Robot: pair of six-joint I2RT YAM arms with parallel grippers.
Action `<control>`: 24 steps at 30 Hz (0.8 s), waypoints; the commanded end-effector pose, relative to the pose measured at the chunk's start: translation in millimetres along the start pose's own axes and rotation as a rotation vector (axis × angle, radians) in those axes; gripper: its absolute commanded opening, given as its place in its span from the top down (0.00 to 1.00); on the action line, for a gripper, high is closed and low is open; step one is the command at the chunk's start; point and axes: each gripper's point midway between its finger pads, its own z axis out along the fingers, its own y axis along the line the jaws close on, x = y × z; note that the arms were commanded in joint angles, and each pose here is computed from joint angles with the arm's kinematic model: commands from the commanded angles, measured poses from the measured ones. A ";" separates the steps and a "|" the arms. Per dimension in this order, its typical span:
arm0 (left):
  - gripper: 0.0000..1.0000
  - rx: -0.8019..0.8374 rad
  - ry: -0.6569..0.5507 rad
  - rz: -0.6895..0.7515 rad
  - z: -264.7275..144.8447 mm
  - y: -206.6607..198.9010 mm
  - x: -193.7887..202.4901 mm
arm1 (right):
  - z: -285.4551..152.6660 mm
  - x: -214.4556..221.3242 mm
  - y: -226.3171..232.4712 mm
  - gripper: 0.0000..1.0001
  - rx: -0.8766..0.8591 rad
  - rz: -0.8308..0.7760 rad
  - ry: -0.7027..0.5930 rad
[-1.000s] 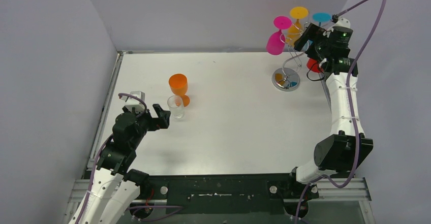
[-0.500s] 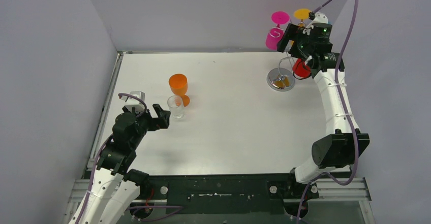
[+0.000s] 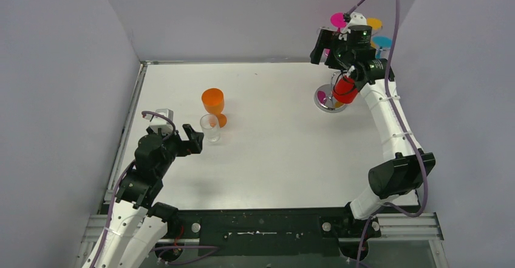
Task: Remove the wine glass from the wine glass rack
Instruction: Adjust the wine rack at the center of the board.
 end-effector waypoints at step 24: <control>0.09 0.026 -0.049 -0.008 0.8 -6.5 -15.6 | -125.0 -66.8 12.6 0.00 -0.007 0.019 -0.399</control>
